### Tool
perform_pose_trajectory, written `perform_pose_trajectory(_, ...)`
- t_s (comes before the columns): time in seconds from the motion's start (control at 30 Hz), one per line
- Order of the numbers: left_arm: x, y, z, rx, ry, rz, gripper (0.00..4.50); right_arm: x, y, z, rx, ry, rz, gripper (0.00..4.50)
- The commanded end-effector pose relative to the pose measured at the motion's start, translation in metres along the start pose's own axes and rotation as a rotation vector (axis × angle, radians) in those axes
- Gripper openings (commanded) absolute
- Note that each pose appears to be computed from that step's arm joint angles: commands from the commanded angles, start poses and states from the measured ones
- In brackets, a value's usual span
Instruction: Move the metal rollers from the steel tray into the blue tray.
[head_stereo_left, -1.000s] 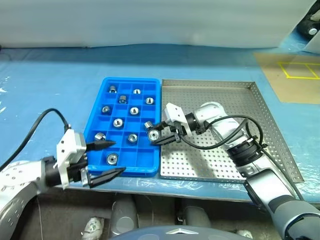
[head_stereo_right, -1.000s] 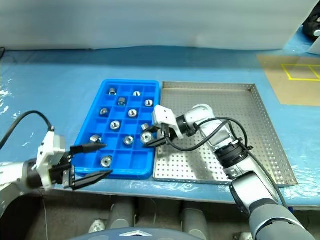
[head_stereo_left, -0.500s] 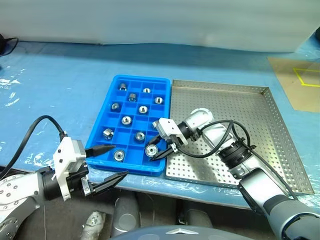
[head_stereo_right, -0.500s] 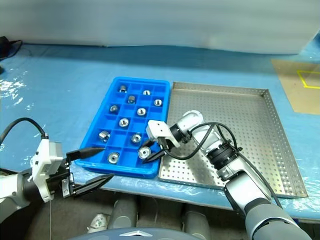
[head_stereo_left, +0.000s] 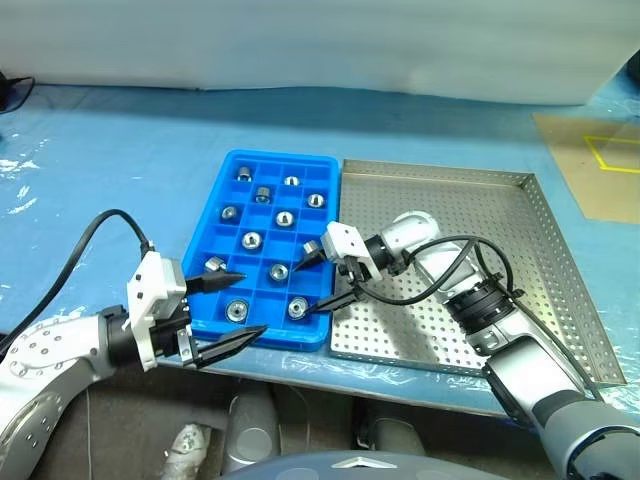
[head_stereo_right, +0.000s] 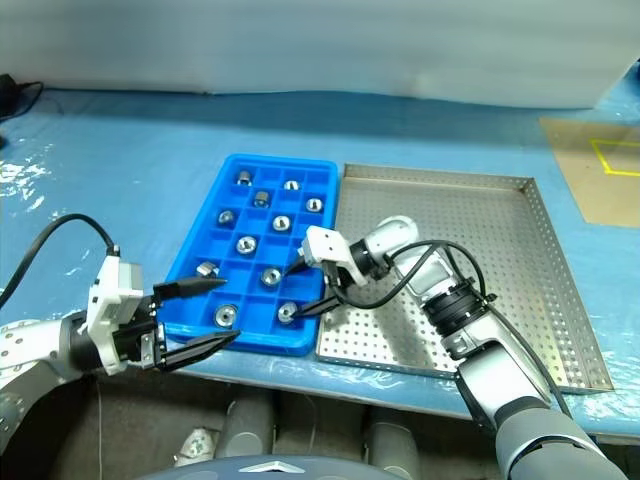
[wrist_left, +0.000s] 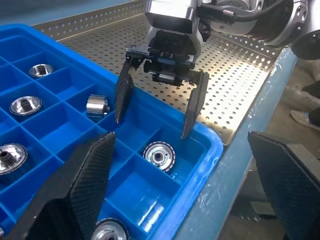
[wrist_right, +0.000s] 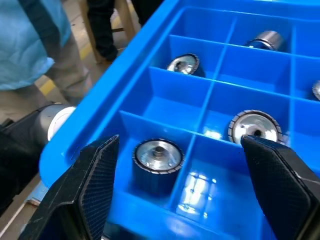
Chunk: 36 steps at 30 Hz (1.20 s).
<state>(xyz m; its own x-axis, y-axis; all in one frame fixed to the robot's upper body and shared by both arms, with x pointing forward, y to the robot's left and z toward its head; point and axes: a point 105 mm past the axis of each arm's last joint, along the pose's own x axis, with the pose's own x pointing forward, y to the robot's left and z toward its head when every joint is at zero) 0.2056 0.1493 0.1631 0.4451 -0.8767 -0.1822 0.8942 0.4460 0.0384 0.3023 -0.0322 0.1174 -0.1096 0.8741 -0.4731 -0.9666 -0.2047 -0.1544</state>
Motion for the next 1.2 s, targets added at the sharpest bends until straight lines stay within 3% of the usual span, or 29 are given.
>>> perform_pose_trajectory(0.03, 0.009, 0.014, 0.004, 0.047, -0.015, -0.05, 4.5, -0.033, -0.015, 0.016, -0.029, -0.021, -0.146, 3.99)
perform_pose_trajectory(0.27, 0.058, 0.058, 0.006, 0.09, -0.055, -0.189, 4.5, -0.101, -0.011, -0.008, 0.09, 0.047, -0.473, 3.99)
perform_pose_trajectory(0.53, 0.098, 0.064, 0.0, 0.11, -0.052, -0.356, 4.5, -0.131, 0.028, -0.024, 0.23, 0.059, -0.721, 3.99)
perform_pose_trajectory(0.9, 0.1, 0.07, 0.003, 0.127, -0.061, -0.38, 4.5, -0.133, 0.025, -0.019, 0.25, 0.029, -0.839, 3.99)
perform_pose_trajectory(1.2, 0.081, 0.083, -0.001, 0.118, -0.051, -0.268, 4.5, -0.129, 0.011, -0.021, 0.229, 0.027, -0.829, 3.99)
